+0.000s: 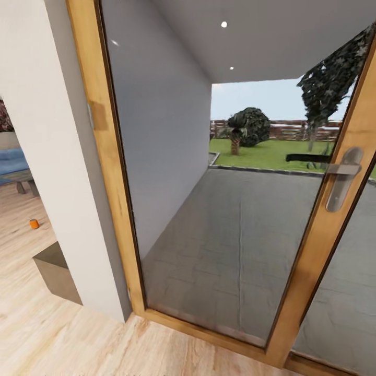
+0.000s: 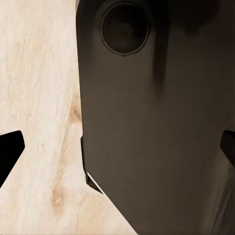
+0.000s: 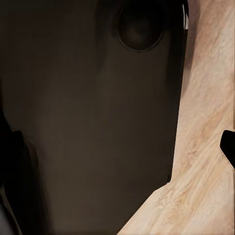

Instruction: Put the three can of soda from the living room inside the tash can in the kitchen.

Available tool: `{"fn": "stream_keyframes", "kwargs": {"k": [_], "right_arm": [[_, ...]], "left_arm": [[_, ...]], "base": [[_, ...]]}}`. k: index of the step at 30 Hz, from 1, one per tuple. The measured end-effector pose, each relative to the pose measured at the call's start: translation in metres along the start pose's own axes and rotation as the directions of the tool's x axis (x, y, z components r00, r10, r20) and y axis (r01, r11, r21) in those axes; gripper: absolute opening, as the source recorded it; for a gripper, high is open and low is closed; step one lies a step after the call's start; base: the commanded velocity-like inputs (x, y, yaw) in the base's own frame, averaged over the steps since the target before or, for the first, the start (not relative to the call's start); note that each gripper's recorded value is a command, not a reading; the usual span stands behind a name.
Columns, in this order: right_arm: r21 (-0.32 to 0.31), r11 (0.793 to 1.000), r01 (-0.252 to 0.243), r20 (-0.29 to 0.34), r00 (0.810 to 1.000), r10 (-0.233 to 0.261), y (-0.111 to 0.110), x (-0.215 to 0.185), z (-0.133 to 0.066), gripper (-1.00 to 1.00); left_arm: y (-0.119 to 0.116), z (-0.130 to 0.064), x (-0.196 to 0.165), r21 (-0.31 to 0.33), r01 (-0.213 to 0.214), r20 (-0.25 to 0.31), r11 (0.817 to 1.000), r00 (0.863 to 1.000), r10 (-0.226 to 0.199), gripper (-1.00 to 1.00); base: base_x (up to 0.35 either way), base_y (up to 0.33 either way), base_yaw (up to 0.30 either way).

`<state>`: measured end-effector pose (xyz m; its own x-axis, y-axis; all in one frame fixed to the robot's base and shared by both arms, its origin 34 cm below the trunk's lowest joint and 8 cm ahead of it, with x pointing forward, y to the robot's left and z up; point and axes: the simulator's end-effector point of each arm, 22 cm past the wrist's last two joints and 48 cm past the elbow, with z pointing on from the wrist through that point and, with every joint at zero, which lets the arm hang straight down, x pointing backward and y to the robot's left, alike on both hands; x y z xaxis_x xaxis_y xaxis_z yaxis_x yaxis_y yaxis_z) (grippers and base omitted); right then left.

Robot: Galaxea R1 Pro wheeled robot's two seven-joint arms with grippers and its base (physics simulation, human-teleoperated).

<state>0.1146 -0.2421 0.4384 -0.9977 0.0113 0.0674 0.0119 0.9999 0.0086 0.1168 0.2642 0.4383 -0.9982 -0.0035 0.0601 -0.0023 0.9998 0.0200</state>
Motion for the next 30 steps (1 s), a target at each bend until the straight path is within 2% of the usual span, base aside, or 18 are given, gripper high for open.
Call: {"fn": "stream_keyframes", "kwargs": {"k": [30], "right_arm": [[0.000, 1.000, 0.000, 0.002, 1.000, 0.000, 0.0000, -0.0008, 0.0000, 1.00]], "left_arm": [[-0.0012, 0.0000, 0.0000, 0.002, 0.003, 0.000, 1.000, 1.000, -0.003, 1.00]], "base": [[0.000, 0.000, 0.275]]}}
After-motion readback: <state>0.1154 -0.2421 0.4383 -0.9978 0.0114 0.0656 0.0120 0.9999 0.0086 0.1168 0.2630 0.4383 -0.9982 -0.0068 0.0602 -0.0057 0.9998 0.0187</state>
